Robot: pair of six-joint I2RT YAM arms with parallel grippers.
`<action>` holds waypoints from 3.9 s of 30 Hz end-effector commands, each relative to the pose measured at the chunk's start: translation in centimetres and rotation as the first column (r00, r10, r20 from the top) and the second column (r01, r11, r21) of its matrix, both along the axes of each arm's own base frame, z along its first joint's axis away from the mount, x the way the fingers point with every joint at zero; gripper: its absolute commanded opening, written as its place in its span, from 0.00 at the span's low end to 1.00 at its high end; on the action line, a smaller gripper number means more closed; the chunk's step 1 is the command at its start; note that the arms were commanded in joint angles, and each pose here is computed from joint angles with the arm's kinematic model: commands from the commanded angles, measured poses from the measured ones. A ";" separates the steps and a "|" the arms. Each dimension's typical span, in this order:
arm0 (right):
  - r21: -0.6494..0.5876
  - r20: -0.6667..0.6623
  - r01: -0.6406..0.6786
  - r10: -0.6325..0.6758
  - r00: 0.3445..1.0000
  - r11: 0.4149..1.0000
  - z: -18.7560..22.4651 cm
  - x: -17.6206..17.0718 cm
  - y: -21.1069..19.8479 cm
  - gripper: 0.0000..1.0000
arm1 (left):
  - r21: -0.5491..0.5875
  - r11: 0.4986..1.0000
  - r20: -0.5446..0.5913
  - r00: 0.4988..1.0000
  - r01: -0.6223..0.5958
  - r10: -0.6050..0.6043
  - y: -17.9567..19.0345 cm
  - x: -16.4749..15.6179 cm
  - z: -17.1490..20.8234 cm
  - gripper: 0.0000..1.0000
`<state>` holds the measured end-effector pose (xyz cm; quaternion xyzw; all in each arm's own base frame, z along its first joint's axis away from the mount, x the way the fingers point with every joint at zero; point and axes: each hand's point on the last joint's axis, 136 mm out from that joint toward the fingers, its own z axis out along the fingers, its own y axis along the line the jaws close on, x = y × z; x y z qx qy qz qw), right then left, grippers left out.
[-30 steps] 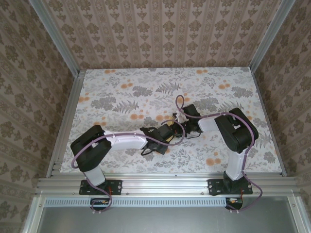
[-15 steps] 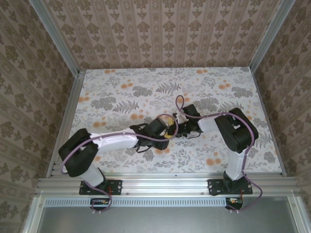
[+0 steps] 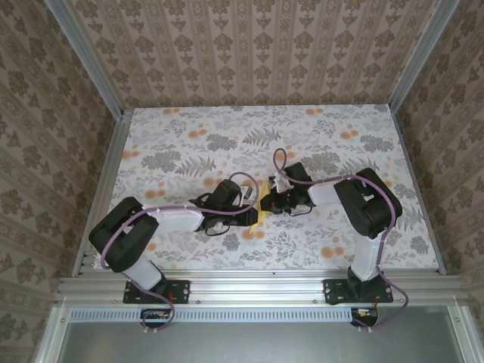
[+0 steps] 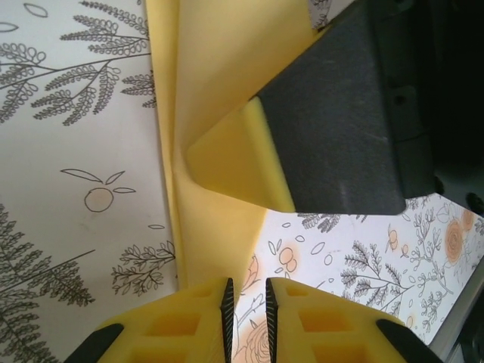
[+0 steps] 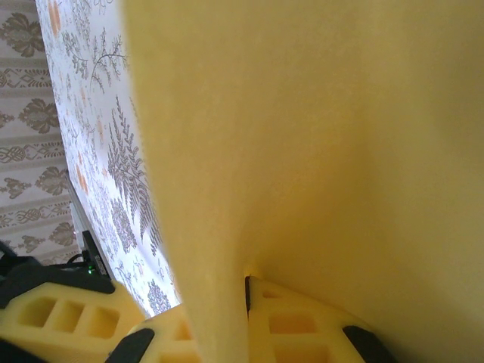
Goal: Fold a paper plane with a square sheet of paper (pick it up from the middle)
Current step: Fold the wing for the fifth time at the center of the table.
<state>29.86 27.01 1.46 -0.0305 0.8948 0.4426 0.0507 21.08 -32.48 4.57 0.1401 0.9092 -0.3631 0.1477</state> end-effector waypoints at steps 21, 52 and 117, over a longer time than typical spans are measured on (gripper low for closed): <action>-0.150 -0.050 0.037 -0.045 0.998 0.988 -4.4 -1.0 -2.2 0.11 | -0.013 1.000 -0.062 0.998 0.013 -0.014 -0.6 -0.3 -2.3 0.26; -0.227 0.120 0.196 -0.173 0.978 0.954 3.6 1.6 -4.3 0.21 | 0.222 0.974 -0.098 0.995 0.037 -0.015 2.6 -1.9 -6.2 0.07; -0.373 -0.052 0.061 -0.086 0.995 0.926 -4.0 -0.7 -4.0 0.08 | 0.141 0.980 -0.070 0.989 0.138 -0.129 0.9 -2.3 -3.0 0.12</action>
